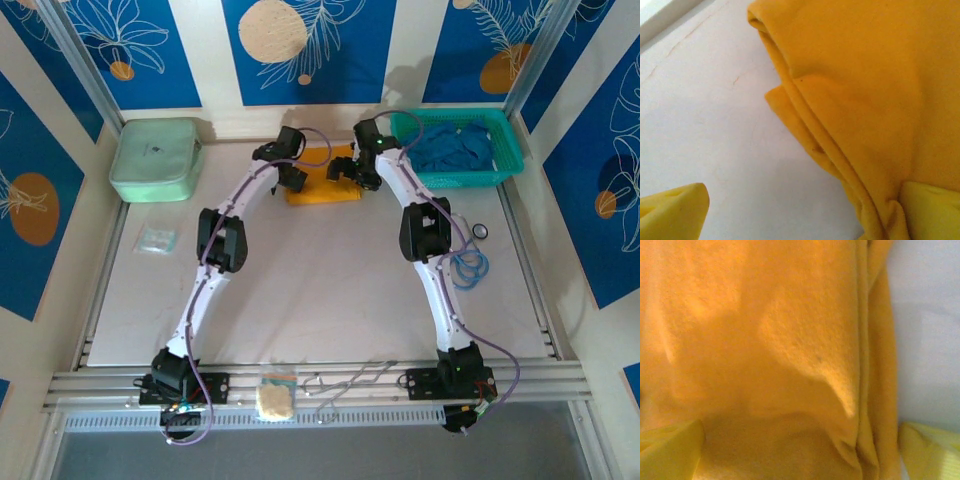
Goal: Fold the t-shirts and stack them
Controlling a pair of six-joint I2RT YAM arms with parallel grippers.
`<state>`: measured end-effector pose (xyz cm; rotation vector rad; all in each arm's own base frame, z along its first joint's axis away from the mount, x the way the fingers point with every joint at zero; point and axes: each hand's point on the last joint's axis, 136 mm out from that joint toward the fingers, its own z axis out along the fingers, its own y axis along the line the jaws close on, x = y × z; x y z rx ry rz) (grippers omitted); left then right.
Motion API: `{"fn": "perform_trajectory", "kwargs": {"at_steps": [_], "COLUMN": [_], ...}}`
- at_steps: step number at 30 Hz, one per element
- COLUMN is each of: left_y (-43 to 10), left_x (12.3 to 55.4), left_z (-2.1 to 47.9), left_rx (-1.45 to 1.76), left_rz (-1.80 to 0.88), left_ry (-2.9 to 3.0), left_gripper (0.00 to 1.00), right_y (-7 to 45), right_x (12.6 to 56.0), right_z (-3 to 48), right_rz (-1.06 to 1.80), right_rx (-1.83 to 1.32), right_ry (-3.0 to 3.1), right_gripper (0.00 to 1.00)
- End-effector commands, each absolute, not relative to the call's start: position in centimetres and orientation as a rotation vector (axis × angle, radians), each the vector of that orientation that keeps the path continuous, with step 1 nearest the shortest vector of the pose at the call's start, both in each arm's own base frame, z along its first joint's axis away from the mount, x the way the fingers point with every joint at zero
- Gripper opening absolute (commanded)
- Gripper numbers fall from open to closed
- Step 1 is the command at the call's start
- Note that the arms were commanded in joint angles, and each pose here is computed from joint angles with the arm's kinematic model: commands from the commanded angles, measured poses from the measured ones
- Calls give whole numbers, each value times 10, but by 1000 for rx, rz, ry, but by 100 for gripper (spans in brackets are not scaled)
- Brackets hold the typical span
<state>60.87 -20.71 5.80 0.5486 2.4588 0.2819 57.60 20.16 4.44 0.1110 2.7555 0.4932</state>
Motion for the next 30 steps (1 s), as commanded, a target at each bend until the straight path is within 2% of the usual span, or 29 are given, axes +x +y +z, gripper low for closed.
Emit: {"fn": "perform_trajectory", "kwargs": {"at_steps": [1, 5, 9, 15, 24, 30], "left_y": [-208, -212, -212, -188, -127, -96], "left_x": [606, 600, 573, 515, 420, 368], "left_z": [113, 188, 257, 310, 317, 265], "left_rx": [532, 487, 438, 339, 225, 240], "left_rz": [249, 198, 139, 64, 95, 162], "left_ry": [2397, 2268, 2146, 1993, 1798, 1663], "left_gripper": [99, 99, 99, 99, 99, 99], "right_y": [174, 166, 158, 131, 64, 21], "right_x": [574, 562, 540, 479, 383, 346], "right_z": [96, 146, 200, 238, 236, 209], "right_rz": [404, 337, 293, 252, 53, 62], "right_rx": [102, 59, 30, 25, -32, 50], "right_ry": [2704, 2630, 2504, 2320, 2088, 1942], "right_gripper": [99, 99, 99, 99, 99, 99]}}
